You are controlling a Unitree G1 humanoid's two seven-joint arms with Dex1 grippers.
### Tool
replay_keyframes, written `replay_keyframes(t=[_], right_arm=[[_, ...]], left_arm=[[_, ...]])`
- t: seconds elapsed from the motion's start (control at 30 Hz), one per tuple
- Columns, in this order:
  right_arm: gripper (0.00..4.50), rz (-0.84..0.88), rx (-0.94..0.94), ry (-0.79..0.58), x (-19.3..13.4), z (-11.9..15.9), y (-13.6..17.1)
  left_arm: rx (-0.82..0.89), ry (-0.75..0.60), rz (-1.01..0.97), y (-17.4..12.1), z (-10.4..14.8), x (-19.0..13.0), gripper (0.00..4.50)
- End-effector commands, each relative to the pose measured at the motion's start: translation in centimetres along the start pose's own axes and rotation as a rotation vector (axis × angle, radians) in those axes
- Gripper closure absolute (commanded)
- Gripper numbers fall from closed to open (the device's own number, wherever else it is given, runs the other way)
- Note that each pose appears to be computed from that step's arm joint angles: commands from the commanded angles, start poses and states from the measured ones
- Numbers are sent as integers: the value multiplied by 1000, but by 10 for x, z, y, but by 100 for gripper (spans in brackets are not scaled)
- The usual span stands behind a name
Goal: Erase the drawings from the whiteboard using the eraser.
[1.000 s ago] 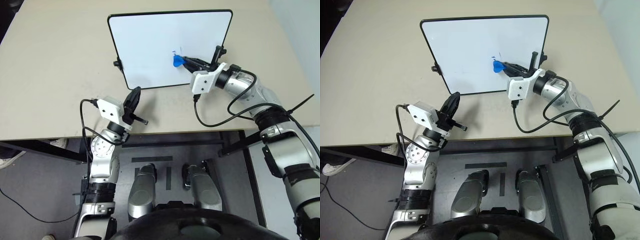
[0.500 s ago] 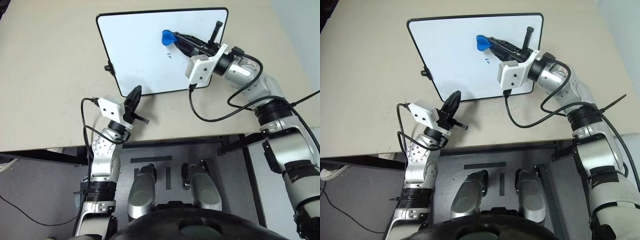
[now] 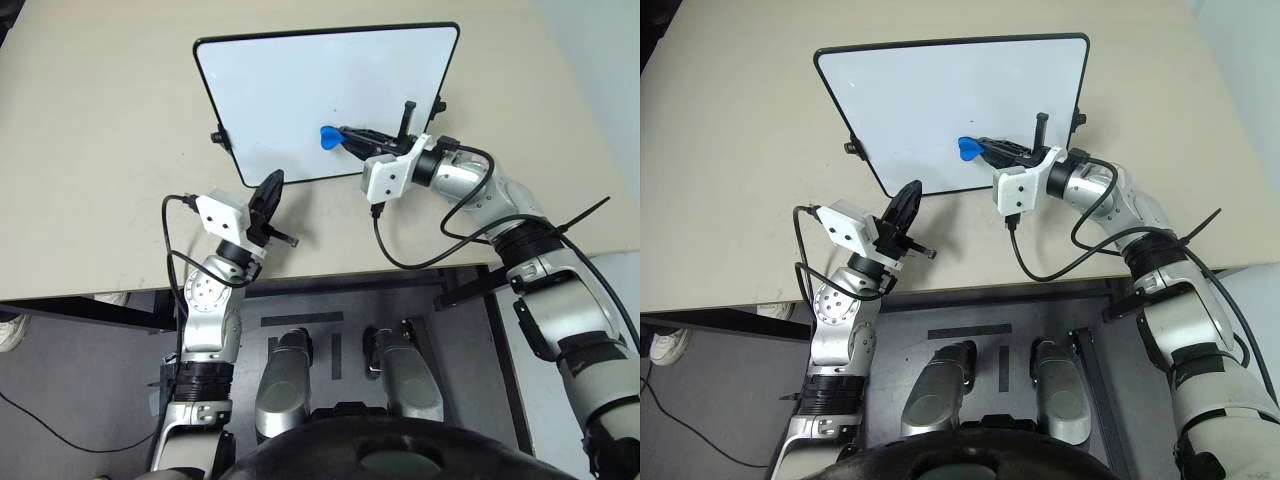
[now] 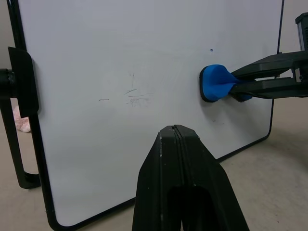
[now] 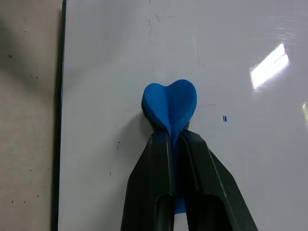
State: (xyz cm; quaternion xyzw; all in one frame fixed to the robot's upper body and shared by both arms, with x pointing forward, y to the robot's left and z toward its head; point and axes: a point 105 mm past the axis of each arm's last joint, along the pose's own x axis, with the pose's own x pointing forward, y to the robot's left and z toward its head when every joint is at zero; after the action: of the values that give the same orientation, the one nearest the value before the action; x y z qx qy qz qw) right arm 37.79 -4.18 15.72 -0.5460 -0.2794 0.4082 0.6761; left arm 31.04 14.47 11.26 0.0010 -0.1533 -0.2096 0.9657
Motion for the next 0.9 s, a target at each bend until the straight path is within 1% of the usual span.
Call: replay_keyframes(t=[0.03,0.27,0.43,0.57,0.8,0.9], right_arm=[[449,-85,-26,11,-2,-2,-23],[449,-214,-70,-75,-2,19,-54],[449,-236,-81,-95,-3,26,-58],[449,-207,-67,-75,-4,22,-49],[449,-97,-27,26,-14,-3,-13],[449,-94,-16,58,-19,-11,-10]], left_arm=[[13,-35,-6,0,8,2,450],[13,-26,-5,1,6,-1,450],[11,-27,-6,0,6,-1,450],[10,-28,-6,0,6,0,450],[10,-30,-9,-1,6,1,450],[11,-30,-9,0,6,1,450]])
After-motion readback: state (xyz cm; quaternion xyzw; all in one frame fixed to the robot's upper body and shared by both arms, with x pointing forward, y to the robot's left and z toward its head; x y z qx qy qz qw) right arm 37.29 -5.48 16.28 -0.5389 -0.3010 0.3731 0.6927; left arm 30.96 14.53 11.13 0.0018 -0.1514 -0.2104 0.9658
